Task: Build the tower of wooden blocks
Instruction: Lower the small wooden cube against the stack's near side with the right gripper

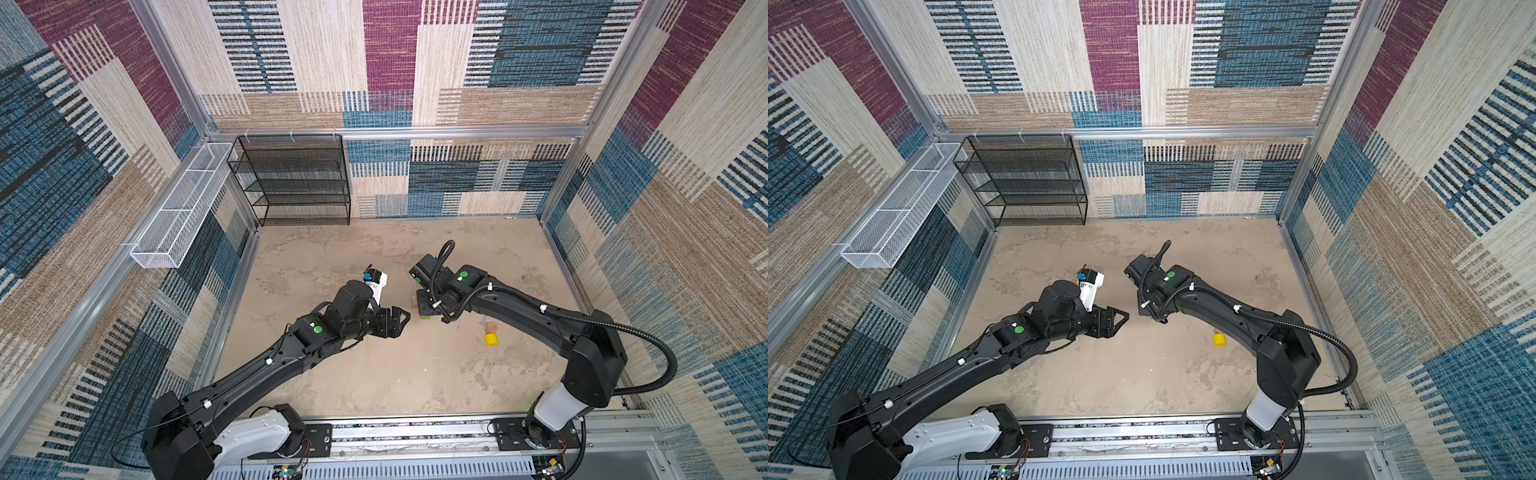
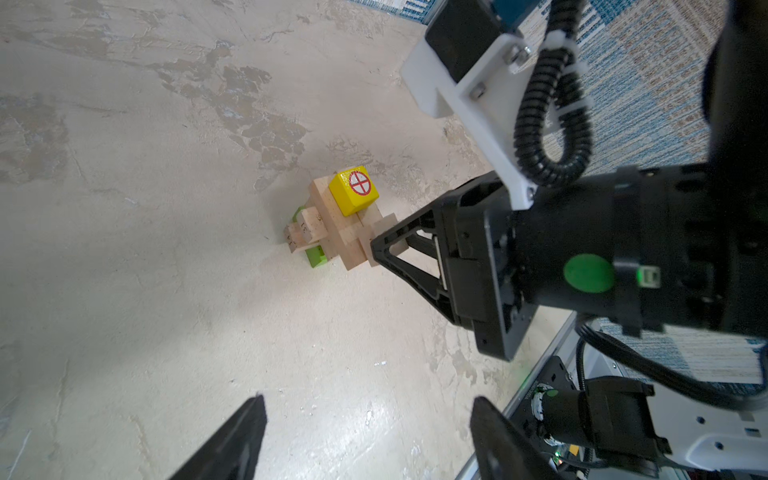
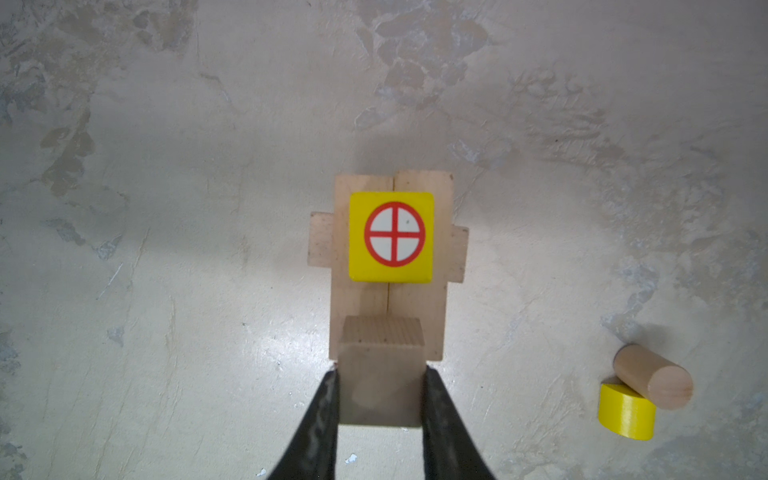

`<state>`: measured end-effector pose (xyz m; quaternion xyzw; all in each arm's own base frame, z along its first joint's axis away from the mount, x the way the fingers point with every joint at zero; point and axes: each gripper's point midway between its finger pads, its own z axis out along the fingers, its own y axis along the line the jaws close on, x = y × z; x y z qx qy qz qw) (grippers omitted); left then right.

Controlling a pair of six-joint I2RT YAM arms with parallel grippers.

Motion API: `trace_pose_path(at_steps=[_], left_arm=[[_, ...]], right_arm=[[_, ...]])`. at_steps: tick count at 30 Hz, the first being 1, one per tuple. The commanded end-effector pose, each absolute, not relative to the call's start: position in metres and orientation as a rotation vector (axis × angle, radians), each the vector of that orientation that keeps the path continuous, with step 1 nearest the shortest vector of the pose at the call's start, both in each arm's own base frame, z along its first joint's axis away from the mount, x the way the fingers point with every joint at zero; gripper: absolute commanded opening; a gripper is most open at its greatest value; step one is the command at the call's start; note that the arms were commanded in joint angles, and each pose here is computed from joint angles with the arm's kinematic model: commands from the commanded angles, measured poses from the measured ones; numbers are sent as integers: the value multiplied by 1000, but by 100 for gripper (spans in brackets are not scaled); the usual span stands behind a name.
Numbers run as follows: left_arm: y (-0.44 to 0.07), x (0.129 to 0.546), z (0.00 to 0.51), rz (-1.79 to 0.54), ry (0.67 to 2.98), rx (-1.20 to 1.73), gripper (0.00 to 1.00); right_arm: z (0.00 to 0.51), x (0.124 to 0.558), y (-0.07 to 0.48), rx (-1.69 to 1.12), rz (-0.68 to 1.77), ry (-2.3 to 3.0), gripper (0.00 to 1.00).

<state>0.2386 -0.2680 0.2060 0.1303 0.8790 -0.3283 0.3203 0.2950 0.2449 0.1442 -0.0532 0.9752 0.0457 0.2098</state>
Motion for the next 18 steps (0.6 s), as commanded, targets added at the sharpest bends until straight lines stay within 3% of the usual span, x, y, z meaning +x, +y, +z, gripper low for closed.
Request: trace_pose_path(at_steps=[1,18], left_arm=[[-267,237,205,-855,2315,361,82],[-267,238,206,-852,2311,359,83]], right_arm=[[147,299,248,-150,141,2699,3],[145,305,247,-159,132,2706,6]])
